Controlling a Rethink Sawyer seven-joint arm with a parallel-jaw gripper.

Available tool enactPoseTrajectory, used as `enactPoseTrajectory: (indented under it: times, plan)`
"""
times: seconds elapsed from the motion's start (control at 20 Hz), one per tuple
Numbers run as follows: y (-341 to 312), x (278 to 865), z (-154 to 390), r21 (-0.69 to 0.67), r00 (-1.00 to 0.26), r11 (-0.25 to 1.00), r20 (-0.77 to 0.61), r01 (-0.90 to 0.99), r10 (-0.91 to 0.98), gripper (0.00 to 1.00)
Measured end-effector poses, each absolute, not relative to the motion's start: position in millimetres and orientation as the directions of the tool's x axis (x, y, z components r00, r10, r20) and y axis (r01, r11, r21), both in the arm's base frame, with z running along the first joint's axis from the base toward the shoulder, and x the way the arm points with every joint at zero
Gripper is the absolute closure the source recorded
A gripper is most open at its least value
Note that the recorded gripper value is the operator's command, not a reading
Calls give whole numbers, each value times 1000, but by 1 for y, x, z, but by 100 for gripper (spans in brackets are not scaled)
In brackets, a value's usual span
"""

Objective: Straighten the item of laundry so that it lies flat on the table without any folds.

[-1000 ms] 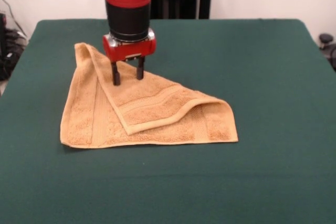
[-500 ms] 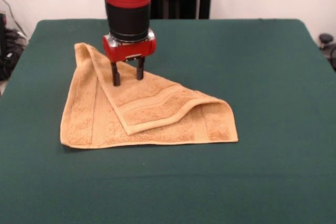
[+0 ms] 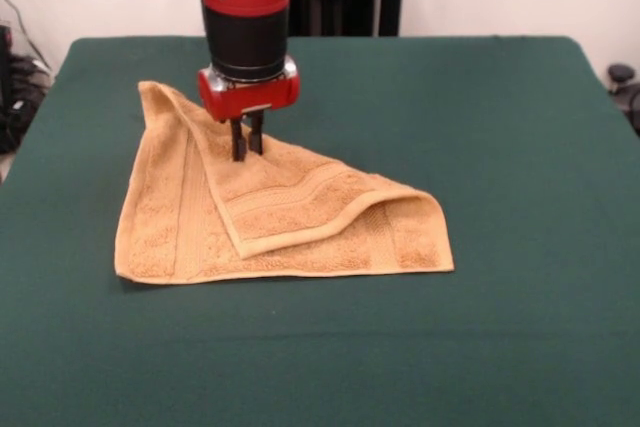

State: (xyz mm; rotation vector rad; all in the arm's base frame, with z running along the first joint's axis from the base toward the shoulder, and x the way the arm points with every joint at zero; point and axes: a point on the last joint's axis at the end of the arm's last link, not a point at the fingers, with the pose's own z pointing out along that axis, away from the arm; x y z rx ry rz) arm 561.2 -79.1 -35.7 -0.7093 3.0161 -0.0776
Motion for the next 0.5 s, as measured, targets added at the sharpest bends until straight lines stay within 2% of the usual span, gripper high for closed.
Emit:
enactPoseTrajectory:
  times: [0.5]
  plan:
    - [-79, 561, -33, -59, -893, 893, -31, -446, -448, 100]
